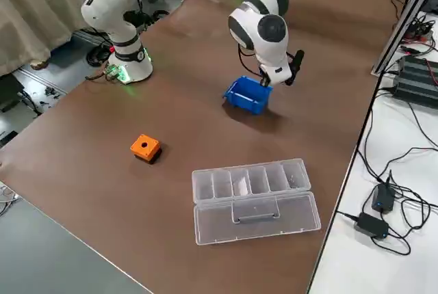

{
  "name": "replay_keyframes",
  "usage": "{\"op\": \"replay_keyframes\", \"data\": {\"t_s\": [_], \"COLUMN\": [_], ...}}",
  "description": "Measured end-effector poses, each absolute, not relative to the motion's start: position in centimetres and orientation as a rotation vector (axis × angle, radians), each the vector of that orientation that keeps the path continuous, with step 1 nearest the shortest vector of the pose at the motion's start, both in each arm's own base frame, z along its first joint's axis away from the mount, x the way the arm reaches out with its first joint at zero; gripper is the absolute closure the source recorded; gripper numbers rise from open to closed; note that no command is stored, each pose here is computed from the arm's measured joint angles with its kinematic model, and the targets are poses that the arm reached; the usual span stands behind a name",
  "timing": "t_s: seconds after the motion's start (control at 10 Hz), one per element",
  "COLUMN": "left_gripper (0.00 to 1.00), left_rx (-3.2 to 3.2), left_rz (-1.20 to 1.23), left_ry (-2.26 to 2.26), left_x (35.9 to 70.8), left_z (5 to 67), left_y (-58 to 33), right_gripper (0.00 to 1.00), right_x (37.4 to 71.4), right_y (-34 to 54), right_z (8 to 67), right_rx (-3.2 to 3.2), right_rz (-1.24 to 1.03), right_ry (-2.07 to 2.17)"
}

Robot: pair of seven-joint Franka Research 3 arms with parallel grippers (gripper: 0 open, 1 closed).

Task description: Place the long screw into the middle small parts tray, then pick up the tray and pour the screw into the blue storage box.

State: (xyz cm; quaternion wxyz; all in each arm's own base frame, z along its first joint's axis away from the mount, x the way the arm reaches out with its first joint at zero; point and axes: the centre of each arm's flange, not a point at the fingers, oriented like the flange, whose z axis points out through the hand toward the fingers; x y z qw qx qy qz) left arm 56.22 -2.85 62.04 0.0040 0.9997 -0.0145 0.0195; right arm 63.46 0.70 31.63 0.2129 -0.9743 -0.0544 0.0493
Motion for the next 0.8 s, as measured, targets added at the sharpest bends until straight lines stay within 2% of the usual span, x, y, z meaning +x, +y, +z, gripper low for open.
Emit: {"op": "replay_keyframes", "data": {"t_s": [0.8], "left_gripper": [0.00], "left_rx": [3.133], "left_rz": [0.061], "left_ry": [-0.045], "left_x": [56.2], "left_z": [62.0], "left_y": [-2.8], "right_gripper": [0.96], "right_x": [61.7], "right_y": [-3.3], "right_z": [31.5], "right_rx": [-2.820], "right_rz": [0.315], "right_ry": [-0.330]}}
